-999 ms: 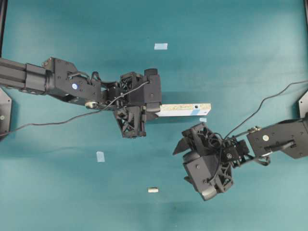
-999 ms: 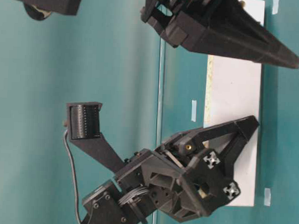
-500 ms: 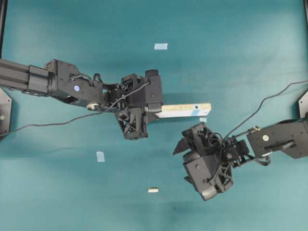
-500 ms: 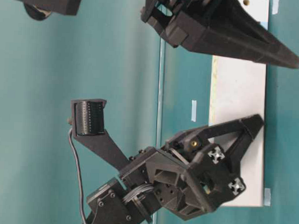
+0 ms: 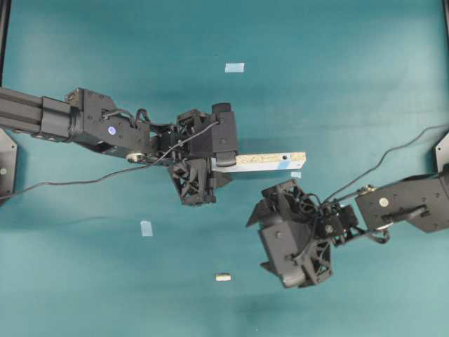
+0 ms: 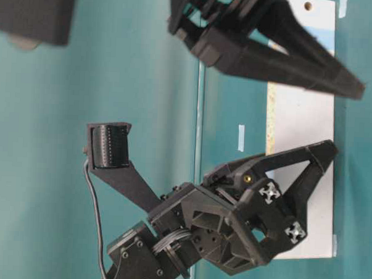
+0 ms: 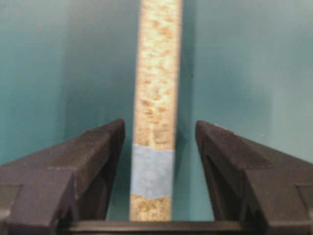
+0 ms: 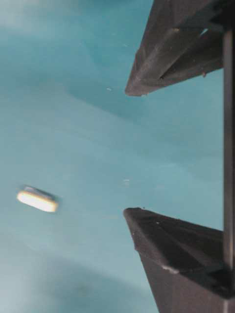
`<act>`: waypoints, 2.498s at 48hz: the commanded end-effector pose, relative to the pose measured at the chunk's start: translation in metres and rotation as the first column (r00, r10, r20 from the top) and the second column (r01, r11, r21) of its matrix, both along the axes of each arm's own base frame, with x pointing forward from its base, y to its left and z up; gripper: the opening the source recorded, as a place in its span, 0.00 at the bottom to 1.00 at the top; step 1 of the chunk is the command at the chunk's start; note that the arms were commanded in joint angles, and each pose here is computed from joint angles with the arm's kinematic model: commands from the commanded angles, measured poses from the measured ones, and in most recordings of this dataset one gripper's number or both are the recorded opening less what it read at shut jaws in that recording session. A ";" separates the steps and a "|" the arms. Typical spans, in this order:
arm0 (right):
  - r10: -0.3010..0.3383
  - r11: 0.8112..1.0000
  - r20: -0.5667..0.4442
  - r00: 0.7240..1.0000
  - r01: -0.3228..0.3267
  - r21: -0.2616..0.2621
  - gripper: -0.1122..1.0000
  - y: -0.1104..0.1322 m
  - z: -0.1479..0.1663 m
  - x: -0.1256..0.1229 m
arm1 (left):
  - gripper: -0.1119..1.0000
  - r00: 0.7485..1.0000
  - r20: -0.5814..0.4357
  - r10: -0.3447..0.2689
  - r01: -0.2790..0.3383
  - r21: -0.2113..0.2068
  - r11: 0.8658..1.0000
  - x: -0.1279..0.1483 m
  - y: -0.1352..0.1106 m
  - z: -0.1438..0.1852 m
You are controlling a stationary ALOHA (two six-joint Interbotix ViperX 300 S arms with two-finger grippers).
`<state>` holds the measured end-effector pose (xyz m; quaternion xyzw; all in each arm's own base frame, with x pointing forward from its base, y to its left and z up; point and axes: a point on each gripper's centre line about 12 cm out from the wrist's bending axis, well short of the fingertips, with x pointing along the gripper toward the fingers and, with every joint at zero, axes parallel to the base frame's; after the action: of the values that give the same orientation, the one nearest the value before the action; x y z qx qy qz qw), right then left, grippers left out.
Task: Move the wooden board into place and insert the rod into its hole.
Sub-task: 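Move the right gripper down over the cream wooden peg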
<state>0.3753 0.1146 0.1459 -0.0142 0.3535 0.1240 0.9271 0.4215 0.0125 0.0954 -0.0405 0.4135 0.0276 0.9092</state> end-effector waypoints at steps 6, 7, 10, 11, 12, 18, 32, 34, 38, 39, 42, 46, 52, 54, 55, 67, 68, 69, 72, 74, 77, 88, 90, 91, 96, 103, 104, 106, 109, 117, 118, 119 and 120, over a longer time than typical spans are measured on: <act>-0.038 0.999 -0.033 0.999 0.039 0.032 0.92 0.013 0.021 0.023 | 0.63 0.999 0.044 -0.003 0.003 0.002 1.000 0.003 -0.001 0.017; -0.041 0.999 -0.039 0.998 0.042 0.033 0.91 0.016 0.022 0.027 | 0.63 0.999 0.044 -0.002 0.002 0.001 1.000 0.003 -0.001 0.017; -0.043 0.998 -0.058 0.997 0.045 0.032 0.88 0.021 0.021 0.035 | 0.63 0.999 0.041 -0.002 0.002 0.000 1.000 0.002 -0.001 0.016; -0.046 0.998 -0.060 0.997 0.048 0.034 0.88 0.023 0.021 0.038 | 0.63 0.999 0.037 -0.002 0.002 0.000 1.000 0.001 -0.001 0.015; -0.047 0.998 -0.065 0.997 0.049 0.035 0.88 0.025 0.021 0.041 | 0.63 0.999 0.035 -0.002 0.002 0.000 1.000 0.001 -0.001 0.015; -0.071 0.996 -0.095 0.993 0.076 0.051 0.88 0.035 0.021 0.058 | 0.62 0.999 0.037 0.002 -0.002 -0.003 1.000 0.000 -0.001 0.015; -0.180 0.977 -0.237 0.955 0.201 0.065 0.87 0.047 0.018 0.086 | 0.62 0.999 0.051 0.003 -0.003 -0.004 1.000 0.000 -0.001 0.021; -0.188 0.976 -0.250 0.950 0.210 0.065 0.87 0.049 0.017 0.089 | 0.62 0.999 0.052 0.003 -0.003 -0.004 1.000 0.000 -0.001 0.022; -0.198 0.973 -0.271 0.942 0.222 0.058 0.87 0.052 0.014 0.093 | 0.62 0.999 0.054 0.003 -0.003 -0.004 1.000 0.000 -0.001 0.023; -0.199 0.973 -0.277 0.940 0.223 0.056 0.87 0.053 0.013 0.094 | 0.62 0.999 0.054 0.004 -0.004 -0.005 1.000 0.000 -0.001 0.023; -0.202 0.973 -0.292 0.935 0.225 0.049 0.87 0.056 0.012 0.096 | 0.63 0.999 0.054 0.004 -0.004 -0.005 1.000 0.000 -0.001 0.023; -0.206 0.973 -0.316 0.926 0.228 0.033 0.87 0.058 0.008 0.098 | 0.62 0.999 0.054 0.004 -0.004 -0.005 1.000 0.000 -0.001 0.023; -0.216 0.972 -0.349 0.912 0.235 0.011 0.86 0.059 0.002 0.099 | 0.62 0.998 0.055 0.004 -0.004 -0.005 1.000 0.000 -0.001 0.023; -0.220 0.971 -0.356 0.908 0.238 0.008 0.85 0.059 0.000 0.098 | 0.62 0.998 0.057 0.005 -0.005 -0.006 1.000 0.001 -0.001 0.024; -0.221 0.971 -0.359 0.907 0.238 0.005 0.84 0.058 -0.001 0.098 | 0.62 0.998 0.057 0.005 -0.005 -0.006 1.000 0.001 -0.001 0.024; -0.217 0.972 -0.350 0.911 0.236 0.012 0.71 0.060 -0.005 0.101 | 0.62 0.998 0.061 0.005 -0.005 -0.006 1.000 0.002 -0.001 0.025; -0.216 0.972 -0.348 0.912 0.236 0.014 0.71 0.060 -0.005 0.101 | 0.62 0.998 0.061 0.004 -0.004 -0.004 1.000 0.002 -0.001 0.025; -0.216 0.972 -0.347 0.913 0.235 0.015 0.71 0.060 -0.004 0.101 | 0.62 0.998 0.061 0.005 -0.005 -0.006 1.000 0.002 -0.001 0.025; -0.215 0.972 -0.346 0.913 0.235 0.016 0.71 0.060 -0.005 0.102 | 0.62 0.998 0.061 0.005 -0.005 -0.006 1.000 0.002 -0.001 0.025; -0.215 0.972 -0.346 0.913 0.235 0.016 0.71 0.060 -0.005 0.102 | 0.62 0.998 0.061 0.005 -0.005 -0.006 1.000 0.002 -0.001 0.025; -0.215 0.972 -0.346 0.913 0.235 0.016 0.71 0.061 -0.006 0.103 | 0.62 0.998 0.061 0.005 -0.005 -0.006 1.000 0.002 -0.001 0.025; -0.216 0.972 -0.349 0.912 0.236 0.013 0.70 0.063 -0.011 0.109 | 0.62 0.998 0.060 0.005 -0.005 -0.006 1.000 0.002 -0.001 0.024; -0.217 0.972 -0.352 0.910 0.236 0.013 0.70 0.063 -0.013 0.109 | 0.62 0.998 0.061 0.005 -0.005 -0.006 1.000 0.002 -0.001 0.025; -0.217 0.972 -0.351 0.911 0.236 0.014 0.70 0.063 -0.013 0.109 | 0.62 0.998 0.061 0.005 -0.005 -0.006 1.000 0.002 -0.001 0.025; -0.218 0.972 -0.355 0.909 0.236 0.009 0.65 0.063 -0.013 0.109 | 0.62 0.998 0.061 0.005 -0.005 -0.006 1.000 0.002 -0.001 0.025; -0.218 0.972 -0.363 0.906 0.235 0.003 0.53 0.064 -0.014 0.107 | 0.62 0.998 0.060 0.006 -0.006 -0.007 1.000 0.002 -0.001 0.025; -0.218 0.972 -0.363 0.906 0.235 0.003 0.52 0.064 -0.014 0.107 | 0.62 0.998 0.058 0.005 -0.005 -0.006 1.000 0.002 -0.001 0.024; -0.218 0.972 -0.363 0.906 0.235 0.003 0.51 0.064 -0.014 0.107 | 0.62 0.998 0.057 0.005 -0.005 -0.006 1.000 0.001 -0.001 0.024; -0.218 0.972 -0.363 0.906 0.236 0.005 0.51 0.064 -0.014 0.107 | 0.62 0.998 0.057 0.006 -0.006 -0.007 1.000 0.001 -0.001 0.024; -0.218 0.972 -0.361 0.907 0.236 0.006 0.51 0.064 -0.014 0.108 | 0.62 0.998 0.055 0.006 -0.006 -0.007 1.000 0.000 -0.001 0.023; -0.218 0.972 -0.361 0.907 0.236 0.006 0.51 0.064 -0.014 0.108 | 0.62 0.998 0.055 0.005 -0.005 -0.006 1.000 0.000 -0.001 0.023; -0.219 0.971 -0.364 0.905 0.237 0.005 0.51 0.064 -0.015 0.107 | 0.62 0.998 0.055 0.005 -0.005 -0.006 1.000 0.000 -0.001 0.023; -0.219 0.971 -0.364 0.905 0.237 0.005 0.51 0.064 -0.015 0.107 | 0.62 0.998 0.055 0.006 -0.006 -0.007 1.000 0.000 -0.001 0.023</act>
<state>0.4782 0.1707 0.1119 0.0684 0.5341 0.0120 0.8426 0.4182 0.0124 0.0990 -0.0426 0.4113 0.0285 0.9100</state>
